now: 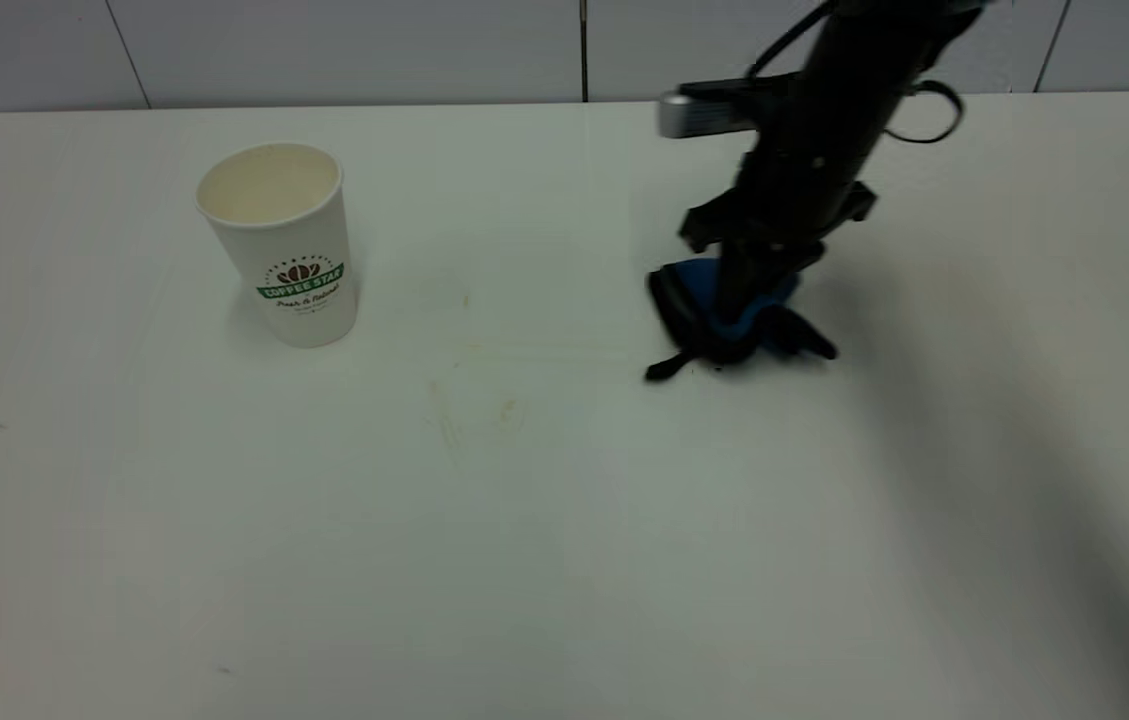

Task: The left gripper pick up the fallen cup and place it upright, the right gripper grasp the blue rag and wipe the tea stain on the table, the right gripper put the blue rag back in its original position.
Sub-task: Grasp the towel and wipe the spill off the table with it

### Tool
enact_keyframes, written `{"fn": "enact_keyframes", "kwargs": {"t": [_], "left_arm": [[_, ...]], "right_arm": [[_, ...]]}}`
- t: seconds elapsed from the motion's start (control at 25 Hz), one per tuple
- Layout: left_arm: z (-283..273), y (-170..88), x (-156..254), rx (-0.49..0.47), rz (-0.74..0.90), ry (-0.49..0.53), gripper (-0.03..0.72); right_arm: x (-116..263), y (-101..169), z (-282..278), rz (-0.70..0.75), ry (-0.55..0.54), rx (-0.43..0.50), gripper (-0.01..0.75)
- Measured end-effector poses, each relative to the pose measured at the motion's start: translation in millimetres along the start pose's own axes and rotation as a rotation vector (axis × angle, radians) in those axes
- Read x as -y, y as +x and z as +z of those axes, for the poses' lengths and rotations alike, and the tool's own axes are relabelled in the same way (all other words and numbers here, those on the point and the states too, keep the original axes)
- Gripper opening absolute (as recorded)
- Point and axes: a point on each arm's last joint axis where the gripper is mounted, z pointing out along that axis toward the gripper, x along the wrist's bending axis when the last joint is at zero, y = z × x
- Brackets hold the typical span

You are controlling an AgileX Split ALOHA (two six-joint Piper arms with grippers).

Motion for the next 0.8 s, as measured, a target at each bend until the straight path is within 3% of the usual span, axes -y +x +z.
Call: {"fn": "enact_keyframes", "kwargs": {"t": [0.28,0.4,0.48,0.6,0.8], "left_arm": [[0.0,0.0,0.0,0.0,0.0,0.0,0.565],[0.0,0.0,0.0,0.0,0.0,0.0,0.565],[0.0,0.0,0.0,0.0,0.0,0.0,0.565],[0.0,0.0,0.0,0.0,0.0,0.0,0.565],[0.0,0.0,0.0,0.0,0.0,0.0,0.565]], "right_arm": [[-13.4,118.3,26.3,-0.209,-0.077,-0.029,0.055],[0.3,161.6,33.9,-0.292,0.022,-0.077,0.055],[12.5,176.3,35.3,-0.329,0.128,-0.106,0.055],[23.0,163.6,31.3,-0.327,0.267,-0.097,0.055],[21.1,62.6,12.8,-0.14,0.323,0.077,0.055]]}}
